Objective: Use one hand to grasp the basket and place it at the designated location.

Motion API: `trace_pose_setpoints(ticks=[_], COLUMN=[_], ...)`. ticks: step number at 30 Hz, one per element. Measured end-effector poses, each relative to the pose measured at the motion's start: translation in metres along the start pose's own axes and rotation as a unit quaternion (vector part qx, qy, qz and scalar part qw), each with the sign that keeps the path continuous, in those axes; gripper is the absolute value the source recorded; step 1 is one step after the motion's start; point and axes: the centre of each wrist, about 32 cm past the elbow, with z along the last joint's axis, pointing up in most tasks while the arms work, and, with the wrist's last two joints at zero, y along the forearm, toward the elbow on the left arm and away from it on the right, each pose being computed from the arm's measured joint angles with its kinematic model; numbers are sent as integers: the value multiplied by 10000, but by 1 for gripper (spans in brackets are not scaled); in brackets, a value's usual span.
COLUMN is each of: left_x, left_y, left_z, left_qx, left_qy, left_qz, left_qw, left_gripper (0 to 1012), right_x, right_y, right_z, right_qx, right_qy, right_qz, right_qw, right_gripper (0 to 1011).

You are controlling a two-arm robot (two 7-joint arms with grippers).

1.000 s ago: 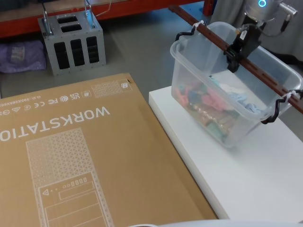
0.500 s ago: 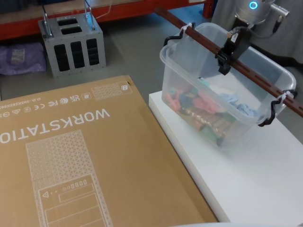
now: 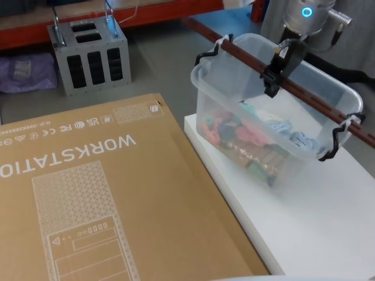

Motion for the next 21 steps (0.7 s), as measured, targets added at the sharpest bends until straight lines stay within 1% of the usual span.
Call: trace_pose_setpoints(ticks=[6,9,21], left_x=[0,0,0], left_y=[0,0,0], left_z=[-1,1,-1], left_qx=[0,0,1], left_qy=[1,-1,2], left_qz=[0,0,0], left_qw=[10000,10000,10000], left_gripper=[0,0,0], right_x=[5,38,144], right_y=[22,38,50], right_z=[58,119,267], right_qx=[21,26,-79], right_qy=[-87,-195,-459], right_qz=[4,21,54], right_qw=[10000,9998,9989], right_gripper=[0,0,0])
